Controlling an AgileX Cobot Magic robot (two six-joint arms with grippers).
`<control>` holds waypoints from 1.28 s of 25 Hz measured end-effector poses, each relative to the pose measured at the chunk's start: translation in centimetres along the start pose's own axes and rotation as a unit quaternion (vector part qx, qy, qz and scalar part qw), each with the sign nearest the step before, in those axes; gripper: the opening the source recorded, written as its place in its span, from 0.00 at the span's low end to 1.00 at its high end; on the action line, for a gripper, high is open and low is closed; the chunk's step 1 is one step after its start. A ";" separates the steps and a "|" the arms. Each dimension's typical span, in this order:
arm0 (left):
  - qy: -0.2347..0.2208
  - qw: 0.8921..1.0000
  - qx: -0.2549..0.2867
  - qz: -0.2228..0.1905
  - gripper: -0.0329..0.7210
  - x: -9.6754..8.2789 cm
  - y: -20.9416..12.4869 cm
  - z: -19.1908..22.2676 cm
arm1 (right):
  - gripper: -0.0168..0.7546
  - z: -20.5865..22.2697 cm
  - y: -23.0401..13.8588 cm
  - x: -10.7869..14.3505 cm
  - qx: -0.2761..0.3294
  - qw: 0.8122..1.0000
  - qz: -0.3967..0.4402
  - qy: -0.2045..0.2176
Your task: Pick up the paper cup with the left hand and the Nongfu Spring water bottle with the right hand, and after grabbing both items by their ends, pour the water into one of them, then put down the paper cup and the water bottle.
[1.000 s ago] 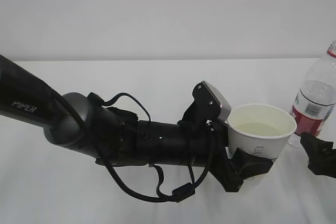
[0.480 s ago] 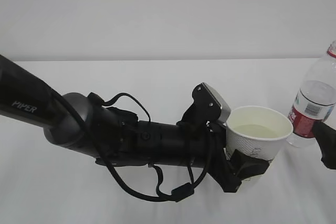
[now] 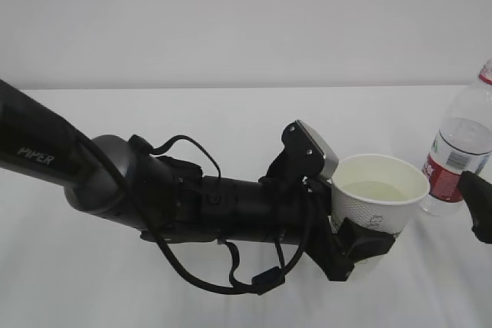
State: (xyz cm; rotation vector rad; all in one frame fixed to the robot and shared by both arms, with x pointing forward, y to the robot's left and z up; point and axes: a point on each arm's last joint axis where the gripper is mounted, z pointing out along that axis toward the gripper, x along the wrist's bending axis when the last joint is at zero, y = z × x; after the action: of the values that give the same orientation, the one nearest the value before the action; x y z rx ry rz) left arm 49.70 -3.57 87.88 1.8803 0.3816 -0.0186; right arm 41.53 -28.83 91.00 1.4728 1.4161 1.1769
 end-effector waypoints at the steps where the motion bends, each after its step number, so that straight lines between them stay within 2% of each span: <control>1: 0.000 1.000 0.000 0.000 0.71 0.0 0.0 0.0 | 0.84 0.0 0.0 0.0 0.000 1.000 0.000 0.000; 7: 0.010 1.000 -0.005 0.007 0.71 0.4 0.1 -0.2 | 0.84 0.0 0.1 0.0 -0.002 1.000 0.000 0.000; 17: 0.067 0.997 -0.043 0.003 0.71 3.4 0.7 -1.6 | 0.83 0.0 0.1 0.0 -0.002 1.000 0.000 0.000; 32: 0.122 0.989 -0.081 -0.023 0.71 7.5 1.1 -4.2 | 0.82 0.0 0.1 0.0 -0.002 1.000 0.000 0.000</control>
State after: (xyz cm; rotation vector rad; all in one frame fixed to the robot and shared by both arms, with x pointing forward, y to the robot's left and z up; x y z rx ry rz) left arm 56.35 1.89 88.85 1.7164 0.5765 0.2069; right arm 41.53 -28.83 91.08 1.4696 1.4132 1.1795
